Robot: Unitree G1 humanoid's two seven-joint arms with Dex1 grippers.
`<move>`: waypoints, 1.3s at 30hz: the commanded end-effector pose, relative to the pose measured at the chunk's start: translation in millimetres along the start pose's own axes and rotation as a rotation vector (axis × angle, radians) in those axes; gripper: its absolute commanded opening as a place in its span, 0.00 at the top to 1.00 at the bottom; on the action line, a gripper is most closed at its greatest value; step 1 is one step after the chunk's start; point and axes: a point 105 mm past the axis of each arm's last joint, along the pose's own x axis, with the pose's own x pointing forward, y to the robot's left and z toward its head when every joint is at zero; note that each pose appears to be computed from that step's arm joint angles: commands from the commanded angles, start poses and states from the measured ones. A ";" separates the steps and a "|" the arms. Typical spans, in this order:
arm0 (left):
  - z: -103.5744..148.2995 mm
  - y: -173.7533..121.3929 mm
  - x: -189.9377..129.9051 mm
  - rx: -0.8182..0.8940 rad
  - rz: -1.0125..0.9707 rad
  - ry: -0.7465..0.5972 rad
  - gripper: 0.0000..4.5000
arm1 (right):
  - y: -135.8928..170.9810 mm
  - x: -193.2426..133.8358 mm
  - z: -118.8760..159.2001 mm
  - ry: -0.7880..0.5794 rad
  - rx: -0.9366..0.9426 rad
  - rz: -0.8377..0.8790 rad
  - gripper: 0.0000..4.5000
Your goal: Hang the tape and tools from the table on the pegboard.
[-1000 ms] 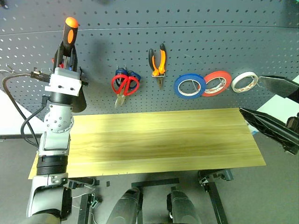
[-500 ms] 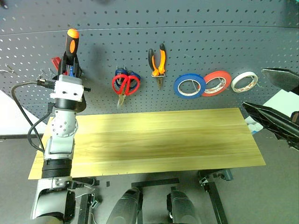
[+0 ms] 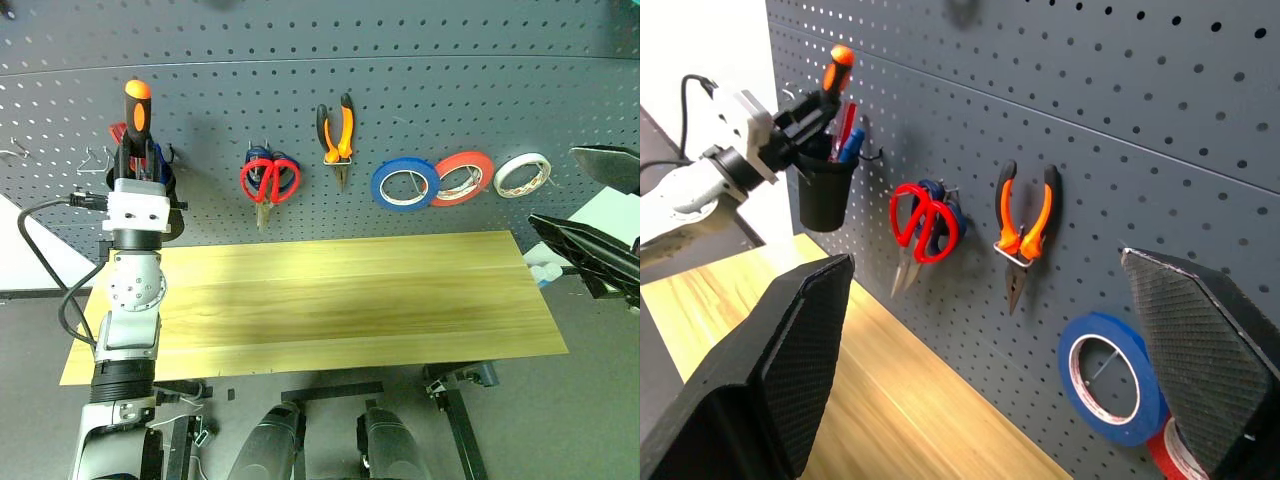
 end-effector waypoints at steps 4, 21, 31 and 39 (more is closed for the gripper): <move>9.5 19.6 1.2 0.027 0.085 -0.026 0.89 | -3.2 -0.8 3.8 0.006 -0.034 0.002 0.00; 1.8 25.9 5.4 0.066 0.118 0.022 0.01 | -6.1 -1.4 -1.5 0.029 -0.038 0.005 0.00; 65.3 -18.7 32.2 -0.052 -0.078 -0.233 0.01 | -7.7 0.8 -5.7 0.012 -0.062 -0.005 0.00; 115.0 -17.2 63.9 -0.163 -0.065 -0.427 0.01 | -7.1 0.9 -11.3 -0.014 -0.102 -0.041 0.00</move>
